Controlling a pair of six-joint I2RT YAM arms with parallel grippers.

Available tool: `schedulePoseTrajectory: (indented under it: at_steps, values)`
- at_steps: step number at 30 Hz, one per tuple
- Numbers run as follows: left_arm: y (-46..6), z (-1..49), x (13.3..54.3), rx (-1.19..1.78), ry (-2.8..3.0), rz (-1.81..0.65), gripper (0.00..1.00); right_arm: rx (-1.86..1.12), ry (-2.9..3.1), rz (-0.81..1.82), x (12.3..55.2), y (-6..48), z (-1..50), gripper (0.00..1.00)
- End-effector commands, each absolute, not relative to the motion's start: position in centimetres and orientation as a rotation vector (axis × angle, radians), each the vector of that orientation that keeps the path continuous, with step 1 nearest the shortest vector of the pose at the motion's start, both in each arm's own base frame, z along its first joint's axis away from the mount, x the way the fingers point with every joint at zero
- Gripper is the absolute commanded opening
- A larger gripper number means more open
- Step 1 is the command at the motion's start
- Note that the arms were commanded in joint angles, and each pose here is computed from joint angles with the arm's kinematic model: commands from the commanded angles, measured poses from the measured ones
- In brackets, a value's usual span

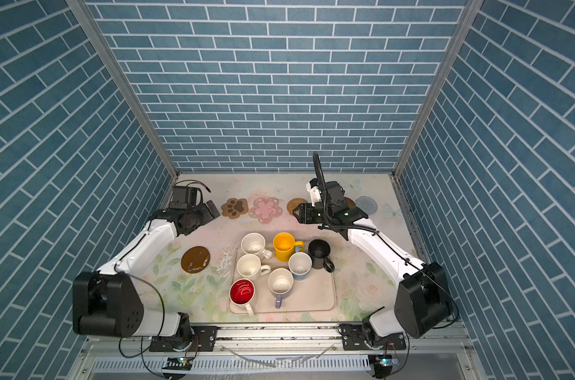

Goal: Place cups on coasters
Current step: Move the coaster to the top-left of the table.

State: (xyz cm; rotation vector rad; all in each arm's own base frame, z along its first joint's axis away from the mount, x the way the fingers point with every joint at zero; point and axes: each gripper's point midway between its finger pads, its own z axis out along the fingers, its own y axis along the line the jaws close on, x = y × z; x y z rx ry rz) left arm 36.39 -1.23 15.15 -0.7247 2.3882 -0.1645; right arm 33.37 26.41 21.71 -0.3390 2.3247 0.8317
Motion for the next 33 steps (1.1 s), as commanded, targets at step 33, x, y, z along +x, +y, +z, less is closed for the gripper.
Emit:
schedulePoseTrajectory:
  at_steps: [33]
  values:
    - [0.9,3.1,22.3,-1.062,2.534,0.149,0.96,-0.306,2.356,0.728,33.1,25.4,18.4,0.59]
